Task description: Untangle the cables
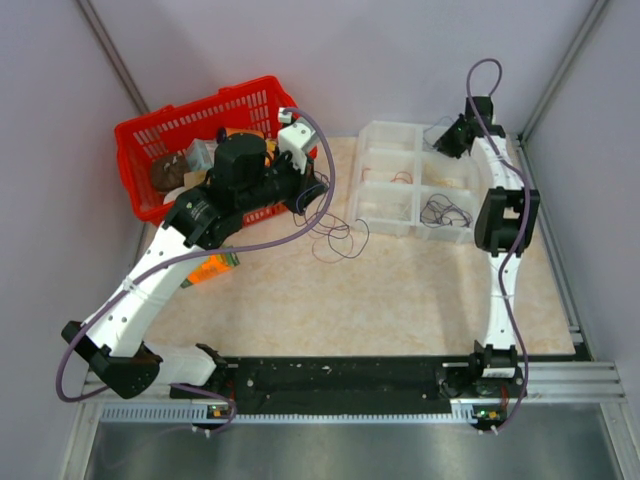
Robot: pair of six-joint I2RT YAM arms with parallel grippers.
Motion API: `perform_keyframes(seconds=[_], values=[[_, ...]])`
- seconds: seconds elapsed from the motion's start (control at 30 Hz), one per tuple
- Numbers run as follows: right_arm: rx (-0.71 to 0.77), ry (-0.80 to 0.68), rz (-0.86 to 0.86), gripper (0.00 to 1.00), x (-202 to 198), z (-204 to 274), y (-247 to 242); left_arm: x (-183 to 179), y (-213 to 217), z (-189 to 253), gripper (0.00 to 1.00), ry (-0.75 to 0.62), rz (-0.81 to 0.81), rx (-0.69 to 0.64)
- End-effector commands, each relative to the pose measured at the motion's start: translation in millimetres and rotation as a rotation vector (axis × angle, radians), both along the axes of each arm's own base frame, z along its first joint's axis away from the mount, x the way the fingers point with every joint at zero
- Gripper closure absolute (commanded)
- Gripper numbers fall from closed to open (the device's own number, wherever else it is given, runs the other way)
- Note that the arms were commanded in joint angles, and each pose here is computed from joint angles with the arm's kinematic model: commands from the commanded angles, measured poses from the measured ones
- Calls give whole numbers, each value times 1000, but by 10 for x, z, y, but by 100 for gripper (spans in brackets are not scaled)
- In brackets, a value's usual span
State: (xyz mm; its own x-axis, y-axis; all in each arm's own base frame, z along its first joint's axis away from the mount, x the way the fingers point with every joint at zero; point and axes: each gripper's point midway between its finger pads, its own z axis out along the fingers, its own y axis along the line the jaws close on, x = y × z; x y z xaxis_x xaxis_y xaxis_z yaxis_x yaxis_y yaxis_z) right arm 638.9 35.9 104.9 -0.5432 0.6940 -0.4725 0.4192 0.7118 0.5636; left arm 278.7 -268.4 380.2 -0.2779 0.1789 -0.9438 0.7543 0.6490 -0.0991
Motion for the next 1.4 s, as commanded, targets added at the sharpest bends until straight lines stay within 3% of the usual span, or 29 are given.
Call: perform_keyframes(seconds=[0.0,0.43,0.7,0.83,0.93,1.13,1.27,1.37], values=[[-93,-74,45,74,195,77,-59,-23,28,198,100,-37,5,-46],[-259,-111,158,20,-354,1044,-163,-59,-128,107,100,6,-67,-65],[-276,-55,132,14,-629,1227,-331,-104,-199,103,100,47,-84,-122],[-328,-102,183,14,-886,1587,-294,-121,-215,28,100,95,-73,-142],[-211,-213,463,17,-1166,1846,306,-89,-244,-84,100,149,-55,-147],[108,-521,964,15,-2455,2268,1725,106,-214,-320,100,297,20,-157],[331,-638,1156,15,-3208,2373,2139,200,-189,-468,100,415,36,-204],[410,-638,1238,15,-3609,2305,2352,226,-205,-510,100,446,20,-236]])
